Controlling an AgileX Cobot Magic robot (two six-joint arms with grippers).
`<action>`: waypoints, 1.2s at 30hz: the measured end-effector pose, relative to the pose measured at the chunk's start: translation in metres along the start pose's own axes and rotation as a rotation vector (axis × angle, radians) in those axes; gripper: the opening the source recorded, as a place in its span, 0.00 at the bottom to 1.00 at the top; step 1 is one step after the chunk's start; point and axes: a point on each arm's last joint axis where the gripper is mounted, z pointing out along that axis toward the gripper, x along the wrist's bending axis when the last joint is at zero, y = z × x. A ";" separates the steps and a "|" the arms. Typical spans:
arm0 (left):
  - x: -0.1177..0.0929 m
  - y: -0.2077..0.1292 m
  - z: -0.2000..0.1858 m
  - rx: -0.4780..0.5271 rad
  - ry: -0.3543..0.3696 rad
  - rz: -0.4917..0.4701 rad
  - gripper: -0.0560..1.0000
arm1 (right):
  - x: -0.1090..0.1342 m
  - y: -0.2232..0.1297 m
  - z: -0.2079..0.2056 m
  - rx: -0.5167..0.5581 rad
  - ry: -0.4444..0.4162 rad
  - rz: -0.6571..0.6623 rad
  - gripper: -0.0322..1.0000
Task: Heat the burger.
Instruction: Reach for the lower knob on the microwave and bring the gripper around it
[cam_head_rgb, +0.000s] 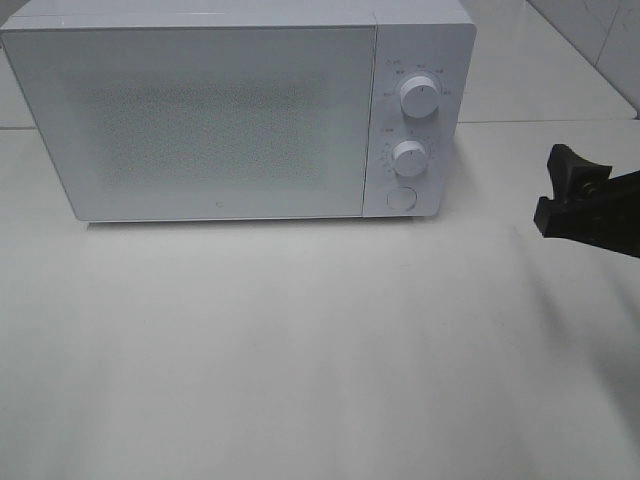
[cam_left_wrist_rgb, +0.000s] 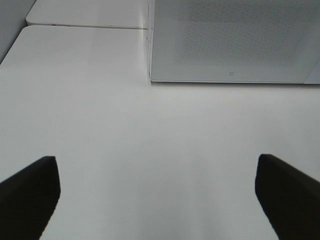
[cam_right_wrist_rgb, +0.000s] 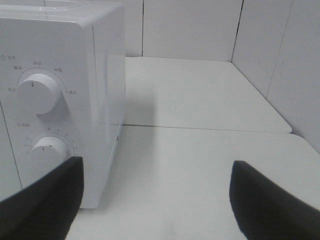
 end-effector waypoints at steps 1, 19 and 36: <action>0.000 0.000 0.000 0.000 0.000 0.000 0.98 | 0.003 -0.001 0.000 0.000 -0.001 -0.005 0.77; 0.000 0.000 0.000 0.000 0.000 0.000 0.98 | 0.071 -0.006 0.016 0.072 0.029 -0.046 0.77; 0.000 0.000 0.000 0.000 0.000 0.000 0.98 | 0.092 -0.008 0.029 0.077 0.033 -0.023 0.77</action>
